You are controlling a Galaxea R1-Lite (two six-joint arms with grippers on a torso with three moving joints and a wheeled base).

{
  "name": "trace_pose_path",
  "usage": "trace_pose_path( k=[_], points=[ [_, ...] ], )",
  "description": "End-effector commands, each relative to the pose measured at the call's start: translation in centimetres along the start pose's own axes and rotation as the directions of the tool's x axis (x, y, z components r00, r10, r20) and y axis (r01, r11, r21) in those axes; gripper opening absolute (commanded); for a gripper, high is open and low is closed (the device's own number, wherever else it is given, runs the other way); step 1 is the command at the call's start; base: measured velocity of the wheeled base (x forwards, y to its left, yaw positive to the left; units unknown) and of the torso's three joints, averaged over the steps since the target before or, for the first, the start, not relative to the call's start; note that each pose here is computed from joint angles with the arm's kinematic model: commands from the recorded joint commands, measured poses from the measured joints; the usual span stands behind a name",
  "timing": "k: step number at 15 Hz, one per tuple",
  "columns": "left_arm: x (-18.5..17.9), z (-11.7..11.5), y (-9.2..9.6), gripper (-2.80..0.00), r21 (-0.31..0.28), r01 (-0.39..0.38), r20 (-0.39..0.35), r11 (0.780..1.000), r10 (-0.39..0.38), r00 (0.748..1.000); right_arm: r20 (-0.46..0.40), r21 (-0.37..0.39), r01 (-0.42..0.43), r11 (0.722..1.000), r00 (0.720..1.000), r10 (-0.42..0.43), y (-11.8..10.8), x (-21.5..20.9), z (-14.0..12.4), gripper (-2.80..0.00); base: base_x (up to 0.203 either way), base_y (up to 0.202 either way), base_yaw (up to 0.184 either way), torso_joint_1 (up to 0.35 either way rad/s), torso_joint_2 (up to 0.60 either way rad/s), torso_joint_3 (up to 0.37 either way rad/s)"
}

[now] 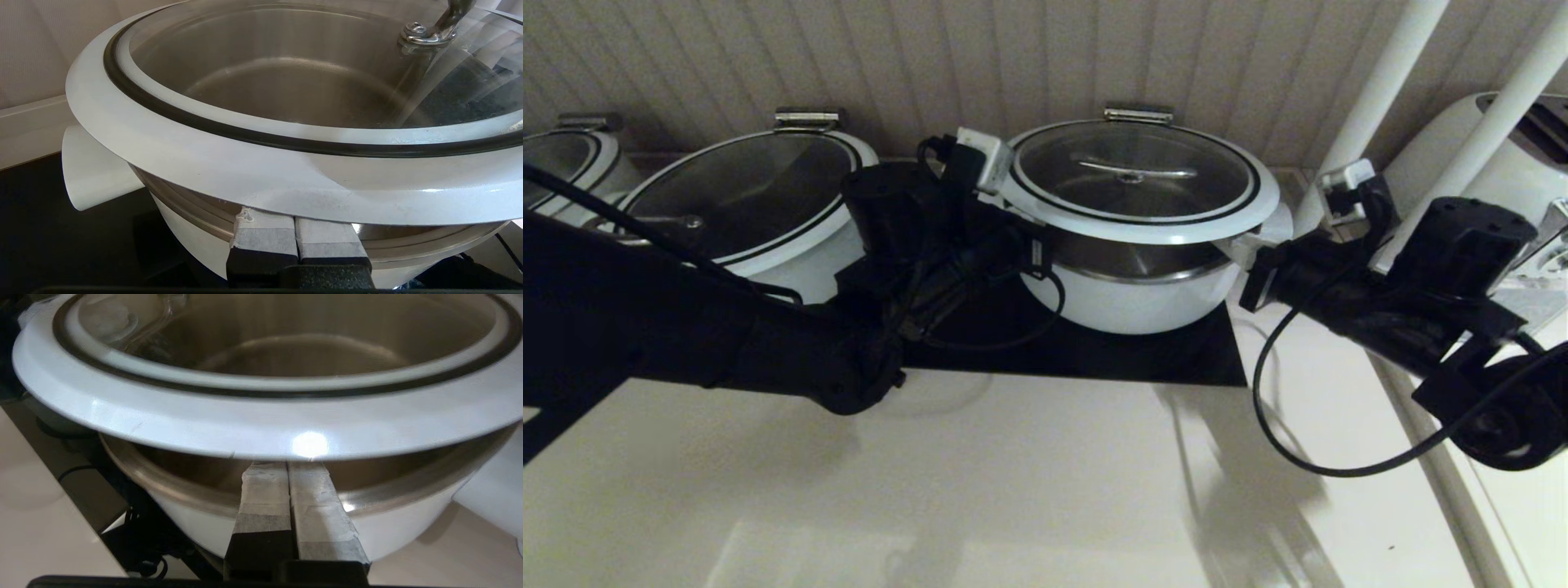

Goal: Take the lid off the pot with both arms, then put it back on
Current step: Open the pot lid completely

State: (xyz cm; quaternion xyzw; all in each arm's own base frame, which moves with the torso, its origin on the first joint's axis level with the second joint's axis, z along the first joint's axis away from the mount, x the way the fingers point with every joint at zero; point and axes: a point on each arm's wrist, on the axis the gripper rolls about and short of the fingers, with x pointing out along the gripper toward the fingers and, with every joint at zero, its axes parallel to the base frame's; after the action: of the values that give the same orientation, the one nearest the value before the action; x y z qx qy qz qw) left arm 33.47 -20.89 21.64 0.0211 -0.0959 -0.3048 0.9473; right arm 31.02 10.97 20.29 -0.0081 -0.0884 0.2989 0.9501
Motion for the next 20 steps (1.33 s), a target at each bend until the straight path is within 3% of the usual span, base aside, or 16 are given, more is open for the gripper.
trace_pose_path(
  k=[1,13,20],
  points=[
    [0.0,0.0,0.0,-2.8,0.001,0.0,0.005,1.0,0.0,1.0,0.014,-0.005,-0.002,1.0,1.0,0.002,-0.1,0.4,0.1,-2.8,0.0,0.0,0.0,0.0,0.0,0.0],
    [-0.1,-0.2,0.0,-2.8,0.0,-0.01,-0.002,1.0,0.01,1.0,0.056,-0.019,0.002,1.0,0.998,-0.001,-0.4,1.3,1.0,-2.8,0.0,0.0,0.0,0.0,0.0,0.0],
    [-2.2,-0.6,-0.2,-2.8,-0.002,-0.011,-0.049,1.0,0.01,0.999,0.067,-0.022,0.003,1.0,0.998,-0.001,-0.4,1.4,1.3,-2.8,0.0,0.0,0.0,0.0,0.0,0.0]
  ],
)
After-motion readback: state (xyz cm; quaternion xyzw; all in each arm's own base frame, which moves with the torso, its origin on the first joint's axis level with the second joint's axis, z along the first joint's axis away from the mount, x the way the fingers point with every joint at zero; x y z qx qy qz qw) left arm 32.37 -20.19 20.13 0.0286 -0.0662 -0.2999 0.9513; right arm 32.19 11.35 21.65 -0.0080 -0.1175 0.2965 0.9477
